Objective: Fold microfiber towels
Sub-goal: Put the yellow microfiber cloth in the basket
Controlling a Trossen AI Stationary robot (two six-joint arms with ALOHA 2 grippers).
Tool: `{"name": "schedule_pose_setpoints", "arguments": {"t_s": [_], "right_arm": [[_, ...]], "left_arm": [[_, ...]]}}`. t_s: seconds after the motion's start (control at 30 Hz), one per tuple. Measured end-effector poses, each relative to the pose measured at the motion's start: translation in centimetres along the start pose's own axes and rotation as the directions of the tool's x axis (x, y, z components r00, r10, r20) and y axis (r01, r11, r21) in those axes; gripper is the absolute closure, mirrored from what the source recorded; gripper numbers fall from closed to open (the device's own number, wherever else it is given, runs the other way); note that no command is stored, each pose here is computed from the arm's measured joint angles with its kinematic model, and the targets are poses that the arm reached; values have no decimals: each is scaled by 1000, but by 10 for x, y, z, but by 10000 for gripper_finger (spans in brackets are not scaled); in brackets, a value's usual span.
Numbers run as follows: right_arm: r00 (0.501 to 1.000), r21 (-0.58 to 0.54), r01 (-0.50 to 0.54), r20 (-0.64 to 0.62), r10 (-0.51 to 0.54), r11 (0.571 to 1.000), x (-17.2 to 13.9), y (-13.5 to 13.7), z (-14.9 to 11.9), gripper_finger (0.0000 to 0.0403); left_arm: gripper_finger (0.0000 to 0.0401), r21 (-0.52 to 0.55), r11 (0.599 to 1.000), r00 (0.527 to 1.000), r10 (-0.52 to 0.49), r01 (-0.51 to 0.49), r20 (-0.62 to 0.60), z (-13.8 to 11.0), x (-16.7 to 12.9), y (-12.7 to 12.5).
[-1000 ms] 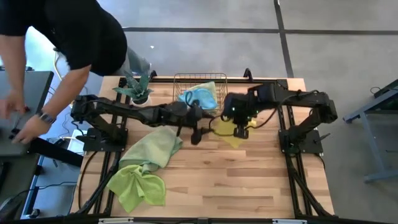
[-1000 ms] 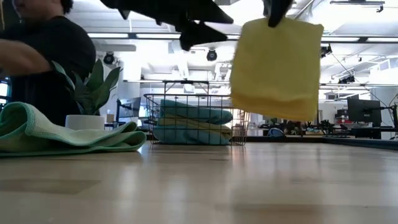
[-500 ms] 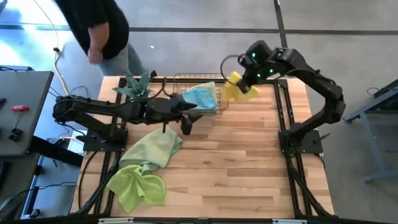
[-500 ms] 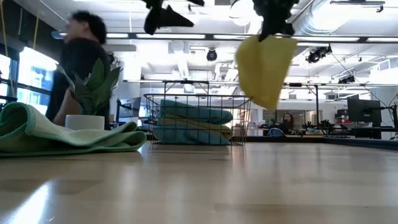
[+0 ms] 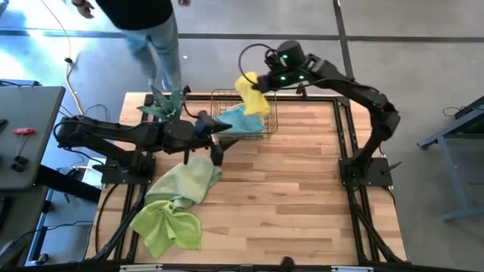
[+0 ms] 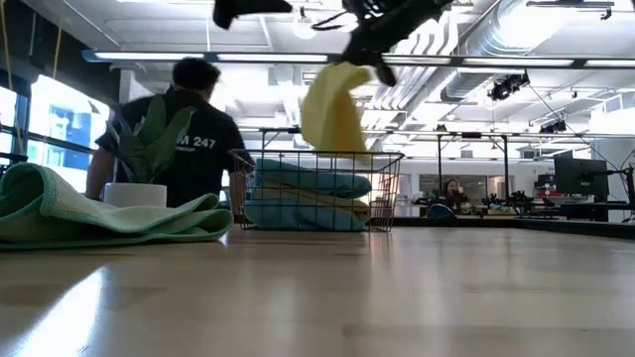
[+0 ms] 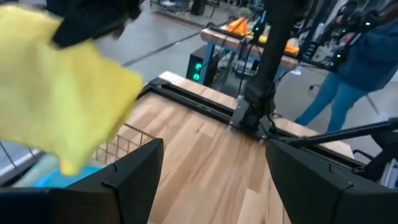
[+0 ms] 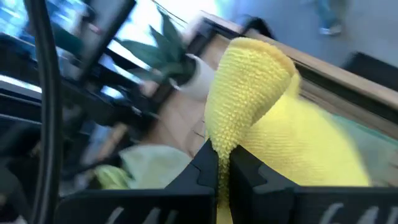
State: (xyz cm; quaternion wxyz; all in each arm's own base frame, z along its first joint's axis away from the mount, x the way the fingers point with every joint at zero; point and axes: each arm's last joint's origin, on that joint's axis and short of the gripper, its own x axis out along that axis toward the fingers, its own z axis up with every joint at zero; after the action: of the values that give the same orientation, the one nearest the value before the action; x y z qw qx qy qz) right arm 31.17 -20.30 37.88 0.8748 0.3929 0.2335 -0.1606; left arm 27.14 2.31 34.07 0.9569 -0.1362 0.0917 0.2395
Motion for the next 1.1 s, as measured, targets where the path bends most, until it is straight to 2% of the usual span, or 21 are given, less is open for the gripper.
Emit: {"name": "schedule_pose_setpoints", "arguments": {"t_s": [0.2,0.33,0.4,0.5,0.57,0.67,0.77,0.93,1.1], "right_arm": [[974,49,-188,138,180,981,23,8,18,403],[969,56,-210,147,200,976,40,10,17,403],[983,63,-164,97,158,984,55,3,9,403],[999,94,28,-20,-27,995,84,-20,-10,403],[988,101,140,-79,-133,985,97,-35,-19,403],[973,82,199,-139,-187,977,104,-44,-26,403],[943,42,300,-164,-289,953,105,-50,-32,403],[928,5,339,-163,-334,941,104,-52,-33,384],[912,-3,359,-210,-352,933,103,-53,-38,325]], "left_arm": [[126,57,998,1000,25,-25,8,14,-35,12],[126,68,996,998,49,-52,41,22,-59,21],[126,64,996,997,50,-54,53,25,-67,24],[126,63,995,996,69,-73,61,27,-76,28],[126,62,995,995,78,-82,64,27,-78,29],[126,66,994,995,83,-86,56,26,-78,29],[126,69,994,995,85,-88,51,26,-77,29],[126,75,993,995,92,-94,32,23,-74,29],[126,55,994,995,94,-96,24,22,-74,29]]}}
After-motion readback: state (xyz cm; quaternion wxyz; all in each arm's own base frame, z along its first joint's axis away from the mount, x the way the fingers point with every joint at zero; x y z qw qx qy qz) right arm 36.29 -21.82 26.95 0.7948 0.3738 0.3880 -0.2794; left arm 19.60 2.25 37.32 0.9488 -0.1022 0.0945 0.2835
